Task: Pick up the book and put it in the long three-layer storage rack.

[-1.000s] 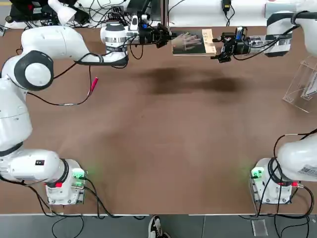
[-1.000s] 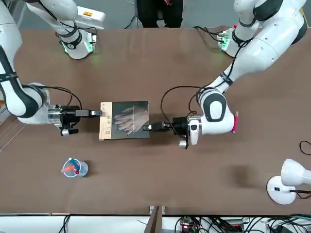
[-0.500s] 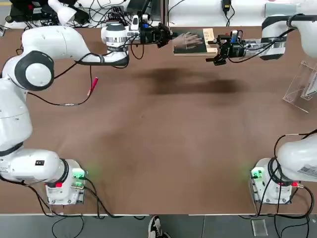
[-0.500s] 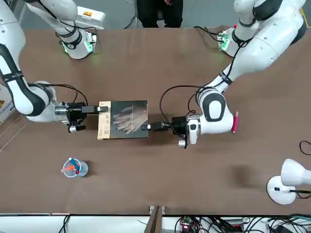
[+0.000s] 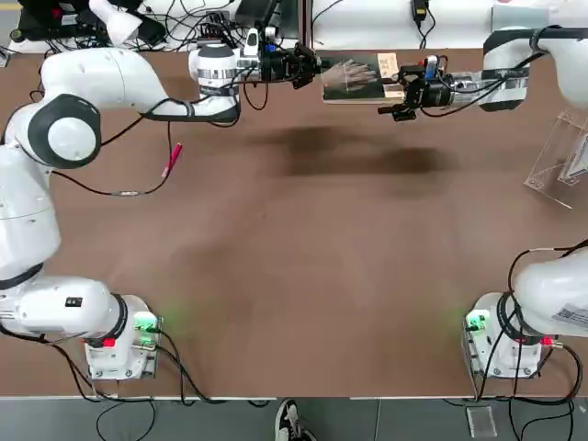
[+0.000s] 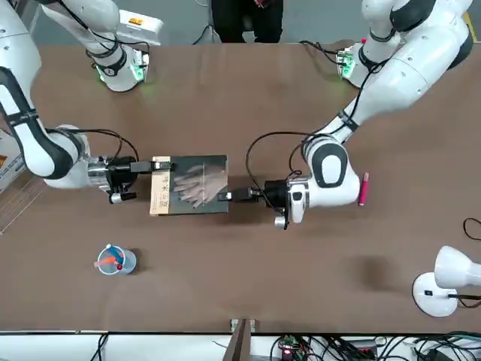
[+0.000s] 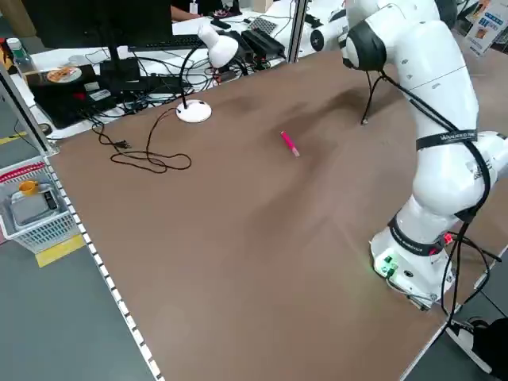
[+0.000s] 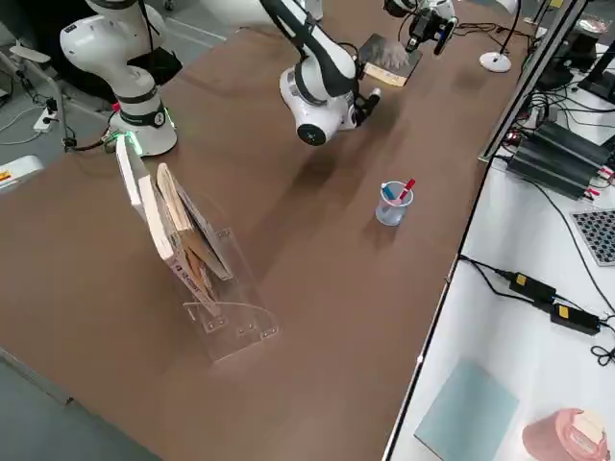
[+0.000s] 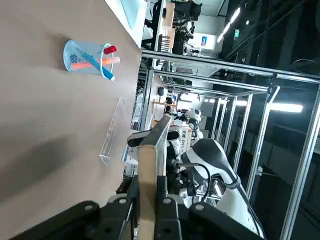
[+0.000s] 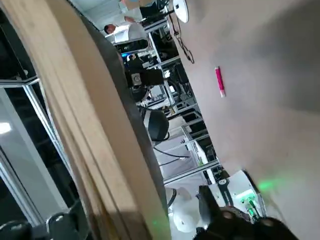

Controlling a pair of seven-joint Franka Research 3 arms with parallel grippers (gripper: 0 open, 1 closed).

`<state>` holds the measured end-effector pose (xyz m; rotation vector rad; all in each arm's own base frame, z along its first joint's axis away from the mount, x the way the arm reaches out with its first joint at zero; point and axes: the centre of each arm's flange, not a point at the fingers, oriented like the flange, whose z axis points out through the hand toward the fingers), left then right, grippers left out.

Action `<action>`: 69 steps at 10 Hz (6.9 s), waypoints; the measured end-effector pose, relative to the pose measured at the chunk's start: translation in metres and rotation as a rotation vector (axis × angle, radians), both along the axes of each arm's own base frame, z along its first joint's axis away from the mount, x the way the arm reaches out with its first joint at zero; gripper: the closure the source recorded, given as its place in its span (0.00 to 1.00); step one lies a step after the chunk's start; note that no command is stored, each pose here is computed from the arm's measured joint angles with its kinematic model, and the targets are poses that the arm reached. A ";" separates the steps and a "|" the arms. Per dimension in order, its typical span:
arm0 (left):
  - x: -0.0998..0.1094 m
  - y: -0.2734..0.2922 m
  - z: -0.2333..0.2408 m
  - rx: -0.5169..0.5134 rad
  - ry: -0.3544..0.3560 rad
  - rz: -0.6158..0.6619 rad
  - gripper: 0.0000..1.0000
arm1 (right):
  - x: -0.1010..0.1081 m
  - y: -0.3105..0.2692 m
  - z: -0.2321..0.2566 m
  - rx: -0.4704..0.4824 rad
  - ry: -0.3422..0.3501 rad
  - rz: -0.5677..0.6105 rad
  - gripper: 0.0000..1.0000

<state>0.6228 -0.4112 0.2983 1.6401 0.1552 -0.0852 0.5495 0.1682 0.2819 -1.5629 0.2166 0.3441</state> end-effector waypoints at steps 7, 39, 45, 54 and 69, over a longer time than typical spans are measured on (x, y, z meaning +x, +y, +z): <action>0.001 0.001 -0.001 0.008 -0.001 0.010 1.00 | -0.009 -0.004 -0.004 0.041 0.025 0.022 0.52; 0.054 0.074 0.114 0.759 -0.397 -0.027 0.30 | 0.006 -0.272 0.150 -0.605 0.274 -0.062 0.85; 0.062 0.147 0.148 1.033 -0.486 -0.160 0.21 | 0.005 -0.317 0.185 -0.879 0.263 -0.041 0.85; 0.051 0.234 0.179 1.240 -0.357 -0.298 0.00 | -0.021 -0.408 0.197 -1.095 0.326 -0.114 0.85; 0.046 0.321 0.202 1.480 -0.232 -0.301 0.00 | -0.033 -0.445 0.161 -1.174 0.460 -0.103 0.85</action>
